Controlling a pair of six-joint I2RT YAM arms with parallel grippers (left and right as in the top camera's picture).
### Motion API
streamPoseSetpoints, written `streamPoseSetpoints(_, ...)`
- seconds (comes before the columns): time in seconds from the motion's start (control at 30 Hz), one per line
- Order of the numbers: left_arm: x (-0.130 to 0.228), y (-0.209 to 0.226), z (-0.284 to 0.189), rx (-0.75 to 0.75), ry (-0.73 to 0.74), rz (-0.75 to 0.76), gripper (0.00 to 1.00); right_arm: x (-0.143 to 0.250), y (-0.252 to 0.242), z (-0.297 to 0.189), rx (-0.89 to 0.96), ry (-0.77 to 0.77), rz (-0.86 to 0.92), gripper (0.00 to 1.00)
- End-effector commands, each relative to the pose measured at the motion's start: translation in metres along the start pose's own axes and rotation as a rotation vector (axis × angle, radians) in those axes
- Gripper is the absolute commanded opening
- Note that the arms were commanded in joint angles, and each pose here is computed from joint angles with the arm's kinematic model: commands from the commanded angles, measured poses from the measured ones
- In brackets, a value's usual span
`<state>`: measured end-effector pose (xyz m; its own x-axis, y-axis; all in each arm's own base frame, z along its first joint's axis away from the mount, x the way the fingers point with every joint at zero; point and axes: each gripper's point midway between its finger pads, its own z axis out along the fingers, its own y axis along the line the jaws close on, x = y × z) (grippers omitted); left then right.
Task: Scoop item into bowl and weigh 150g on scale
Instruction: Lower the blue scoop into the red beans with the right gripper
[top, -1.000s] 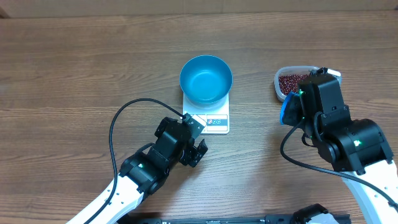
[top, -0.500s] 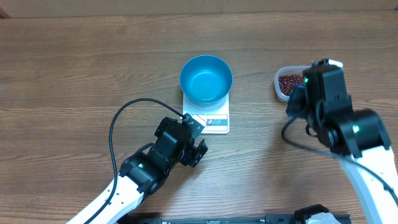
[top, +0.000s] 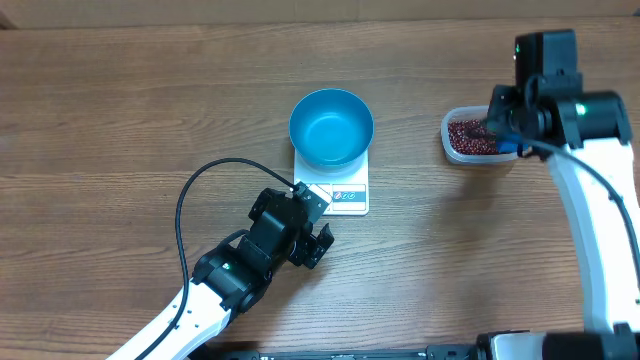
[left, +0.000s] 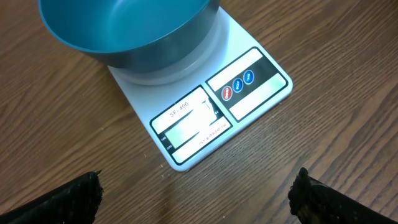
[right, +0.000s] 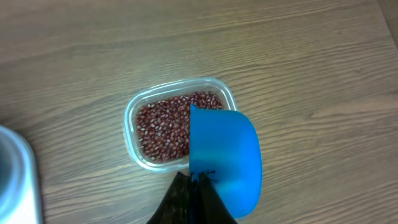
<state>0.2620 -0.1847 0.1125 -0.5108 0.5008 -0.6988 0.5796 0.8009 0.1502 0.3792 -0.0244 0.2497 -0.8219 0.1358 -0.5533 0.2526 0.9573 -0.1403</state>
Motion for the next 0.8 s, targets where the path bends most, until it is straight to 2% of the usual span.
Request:
streamPoseSetpoints(0.0,0.001,0.002,-0.001,-0.003,-0.003,0.007,1.00,-0.012,0.001,0.014,0.010,0.016,-0.082,0.04)
streamPoseSetpoints(0.43,0.001,0.002,-0.001,-0.003,-0.003,0.007,1.00,-0.025,-0.004,0.055,0.129,0.044,-0.176,0.04)
streamPoseSetpoints(0.77,0.001,0.002,-0.001,-0.003,-0.003,0.007,1.00,-0.035,0.004,0.075,0.129,0.024,-0.237,0.04)
